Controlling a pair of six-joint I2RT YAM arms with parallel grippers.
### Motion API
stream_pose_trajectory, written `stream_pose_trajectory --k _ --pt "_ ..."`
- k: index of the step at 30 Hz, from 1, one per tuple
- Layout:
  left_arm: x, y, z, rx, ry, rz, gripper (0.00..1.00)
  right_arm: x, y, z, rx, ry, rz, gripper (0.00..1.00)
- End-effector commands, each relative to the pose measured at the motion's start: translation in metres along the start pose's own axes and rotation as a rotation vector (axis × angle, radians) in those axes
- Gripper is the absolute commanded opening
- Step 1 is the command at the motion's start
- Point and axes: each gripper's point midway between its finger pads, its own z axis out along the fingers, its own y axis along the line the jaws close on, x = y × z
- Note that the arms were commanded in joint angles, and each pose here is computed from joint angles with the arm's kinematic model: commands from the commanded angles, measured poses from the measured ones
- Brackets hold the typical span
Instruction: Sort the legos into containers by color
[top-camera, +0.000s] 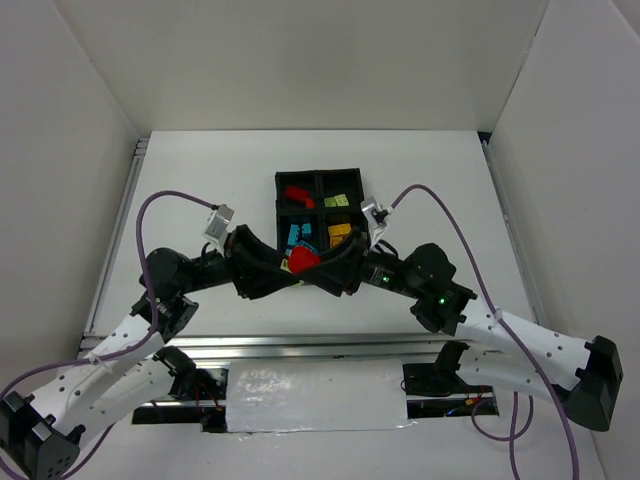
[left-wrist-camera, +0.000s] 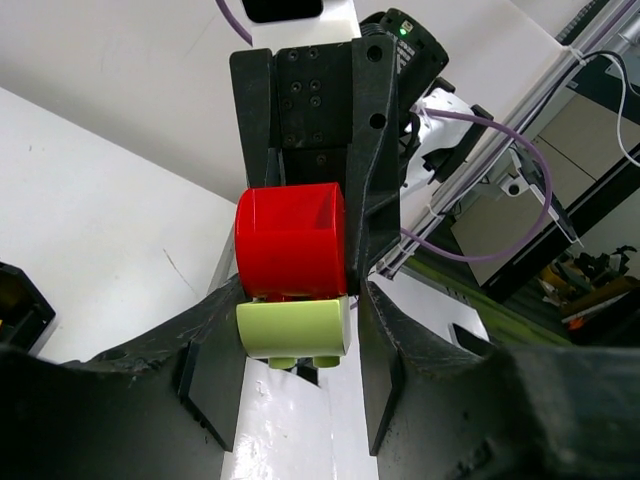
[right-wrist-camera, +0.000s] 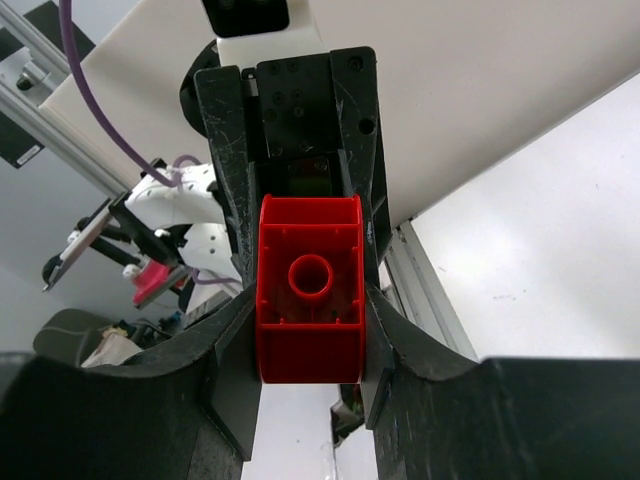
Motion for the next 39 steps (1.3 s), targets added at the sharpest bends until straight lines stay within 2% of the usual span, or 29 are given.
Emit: stream_pose_trajectory --k 1,5,12,13,14,16,17,18,19,20,21,22,23,25,30,32,36,39 --pt "0.002 -0.020 -0.006 0.090 0.018 0.108 0.00 -0.054 0.015 -0.013 -0.013 -0.163 -0.083 0.00" --pt "0.007 -0.022 -0.011 0.097 0.039 0.139 0.00 -0.071 0.002 -0.032 -0.014 -0.201 -0.070 0.00" --pt "0.009 -0.007 -0.013 -0.001 0.041 0.132 0.00 -0.082 -0.018 -0.040 0.112 -0.206 -0.127 0.00" --pt "0.014 0.002 -0.015 -0.055 0.060 0.106 0.00 -0.083 -0.028 -0.040 0.159 -0.205 -0.132 0.00" --pt "0.004 0.012 -0.015 -0.131 0.029 0.103 0.00 -0.092 -0.032 -0.039 0.205 -0.213 -0.166 0.00" --pt "-0.001 0.030 -0.020 -0.260 0.026 0.092 0.00 -0.088 -0.079 -0.040 0.427 -0.176 -0.141 0.00" --pt "-0.003 0.051 -0.029 -0.422 0.028 0.050 0.00 -0.101 -0.084 -0.037 0.486 -0.177 -0.170 0.00" --pt "-0.003 0.064 -0.037 -0.514 0.035 0.033 0.00 -0.093 -0.107 -0.043 0.602 -0.120 -0.149 0.00" --pt "-0.015 0.067 -0.042 -0.588 0.018 0.036 0.00 -0.109 -0.132 -0.038 0.736 -0.132 -0.159 0.00" --pt "-0.007 0.093 -0.067 -0.791 0.042 -0.003 0.00 -0.106 -0.152 -0.038 0.827 -0.095 -0.148 0.00" --pt "-0.008 0.100 -0.078 -0.875 0.046 -0.012 0.00 -0.097 -0.170 -0.043 0.917 -0.023 -0.145 0.00" --pt "-0.015 0.099 -0.085 -0.923 0.043 -0.007 0.00 -0.102 -0.195 -0.028 0.991 0.020 -0.161 0.00" --pt "-0.012 0.110 -0.110 -1.068 0.051 -0.006 0.00 -0.097 -0.211 -0.024 1.043 0.066 -0.156 0.00" --pt "-0.021 0.110 -0.131 -1.182 0.014 -0.002 0.00 -0.087 -0.244 -0.006 1.112 0.156 -0.146 0.00" --pt "-0.026 0.109 -0.198 -1.450 -0.108 0.047 0.00 -0.083 -0.297 0.036 1.168 0.211 -0.153 0.00" --pt "-0.023 0.108 -0.208 -1.471 -0.138 0.050 0.00 -0.074 -0.315 0.047 1.172 0.236 -0.150 0.00" --pt "-0.025 0.105 -0.203 -1.433 -0.134 0.065 0.00 -0.077 -0.338 0.071 1.166 0.237 -0.173 0.00" --pt "-0.021 0.108 -0.203 -1.442 -0.111 0.063 0.00 -0.061 -0.361 0.077 1.198 0.289 -0.167 0.00"
